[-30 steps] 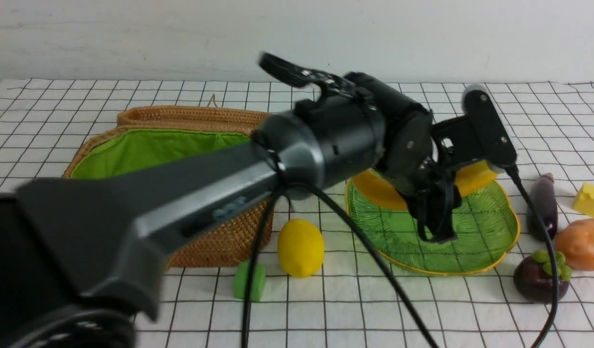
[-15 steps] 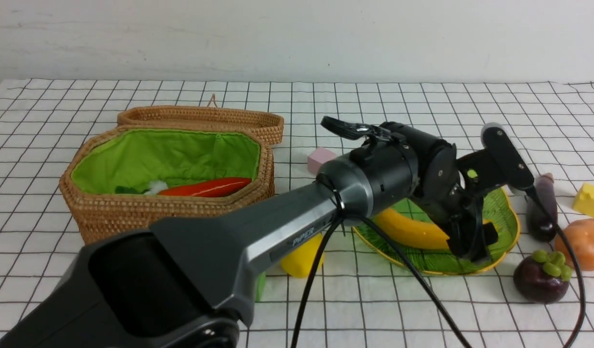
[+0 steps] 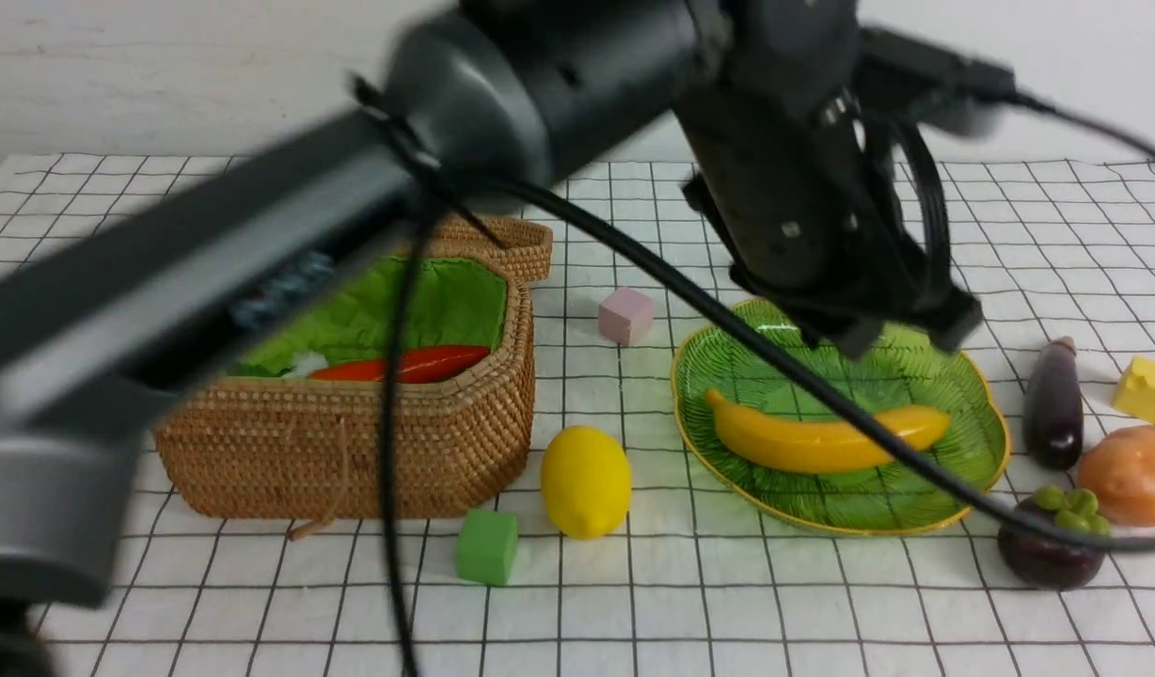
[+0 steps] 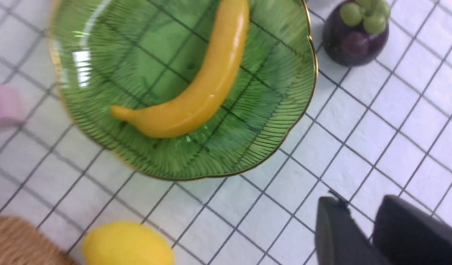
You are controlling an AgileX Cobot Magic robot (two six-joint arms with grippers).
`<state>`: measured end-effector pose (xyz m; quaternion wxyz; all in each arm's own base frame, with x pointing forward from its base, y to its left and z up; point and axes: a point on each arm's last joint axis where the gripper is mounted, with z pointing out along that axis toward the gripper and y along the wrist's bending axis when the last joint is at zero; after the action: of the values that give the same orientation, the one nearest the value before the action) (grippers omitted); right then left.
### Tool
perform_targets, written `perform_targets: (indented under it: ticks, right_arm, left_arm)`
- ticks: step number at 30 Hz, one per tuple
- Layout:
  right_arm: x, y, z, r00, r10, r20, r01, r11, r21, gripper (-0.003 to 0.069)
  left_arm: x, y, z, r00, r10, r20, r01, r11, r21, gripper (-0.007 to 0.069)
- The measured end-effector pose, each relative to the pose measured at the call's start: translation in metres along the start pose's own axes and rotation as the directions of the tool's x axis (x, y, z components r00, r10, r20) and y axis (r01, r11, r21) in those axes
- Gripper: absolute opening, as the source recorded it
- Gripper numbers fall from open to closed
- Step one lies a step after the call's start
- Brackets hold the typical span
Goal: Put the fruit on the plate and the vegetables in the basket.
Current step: Grab a lemon with your left arm and place it on the plate on the right
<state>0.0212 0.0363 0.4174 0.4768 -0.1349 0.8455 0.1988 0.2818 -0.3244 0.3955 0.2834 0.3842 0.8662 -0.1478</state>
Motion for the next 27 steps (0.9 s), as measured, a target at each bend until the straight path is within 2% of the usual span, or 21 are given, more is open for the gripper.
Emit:
perform_targets:
  ticks: [2, 6, 7, 9, 10, 13, 16, 17, 18, 19, 21, 24, 27]
  right_arm:
    - [0.000, 0.001, 0.000, 1.000, -0.002, 0.002, 0.002, 1.000, -0.013, 0.0109]
    - [0.000, 0.002, 0.000, 1.000, -0.018, 0.000, 0.018, 1.000, -0.021, 0.0111]
    - [0.001, 0.002, 0.000, 1.000, -0.018, -0.006, 0.018, 0.999, -0.026, 0.0111]
    - [0.001, 0.002, 0.000, 1.000, -0.020, -0.014, 0.020, 0.999, -0.027, 0.0112]
    - [0.002, 0.003, 0.000, 1.000, -0.022, -0.020, 0.021, 0.999, -0.028, 0.0112]
    - [0.003, 0.003, 0.000, 0.999, -0.034, -0.028, 0.033, 0.999, -0.030, 0.0116]
    - [0.004, 0.003, 0.000, 0.998, -0.055, -0.037, 0.054, 0.998, -0.033, 0.0118]
    - [0.004, 0.003, 0.000, 0.997, -0.062, -0.040, 0.061, 0.998, -0.034, 0.0120]
    - [0.004, 0.003, 0.000, 0.997, -0.064, -0.042, 0.062, 0.997, -0.035, 0.0120]
    - [0.004, 0.003, 0.000, 0.997, -0.067, -0.042, 0.065, 0.997, -0.037, 0.0120]
    - [0.004, 0.003, 0.000, 0.997, -0.073, -0.041, 0.071, 0.997, -0.037, 0.0120]
    - [0.004, 0.003, 0.000, 0.996, -0.078, -0.041, 0.077, 0.996, -0.037, 0.0122]
    - [0.004, 0.003, 0.000, 0.995, -0.095, -0.040, 0.094, 0.995, -0.038, 0.0122]
  left_arm:
    - [0.009, 0.002, -0.033, 0.997, -0.075, 0.026, 0.076, 0.996, -0.039, -0.0009]
    - [0.033, -0.003, -0.040, 0.990, -0.132, -0.042, 0.129, 0.990, -0.060, -0.0013]
    - [0.052, -0.009, -0.020, 0.981, -0.139, -0.134, 0.129, 0.988, -0.079, -0.0011]
    - [0.066, -0.014, 0.000, 0.970, -0.124, -0.208, 0.104, 0.989, -0.107, 0.0006]
    - [0.078, -0.015, 0.022, 0.954, -0.114, -0.277, 0.077, 0.987, -0.140, 0.0046]
    - [0.085, -0.006, 0.049, 0.935, -0.142, -0.324, 0.073, 0.974, -0.215, 0.0132]
    - [0.086, 0.016, 0.079, 0.921, -0.231, -0.315, 0.133, 0.944, -0.302, 0.0298]
    - [0.086, 0.029, 0.091, 0.910, -0.286, -0.300, 0.180, 0.925, -0.335, 0.0382]
    - [0.087, 0.031, 0.093, 0.908, -0.289, -0.303, 0.180, 0.923, -0.339, 0.0382]
    - [0.087, 0.041, 0.102, 0.901, -0.328, -0.285, 0.217, 0.907, -0.361, 0.0475]
    - [0.089, 0.056, 0.118, 0.889, -0.380, -0.256, 0.266, 0.883, -0.386, 0.0585]
    - [0.091, 0.062, 0.133, 0.888, -0.398, -0.229, 0.289, 0.872, -0.395, 0.0652]
    - [0.092, 0.065, 0.143, 0.897, -0.388, -0.212, 0.279, 0.869, -0.409, 0.0669]
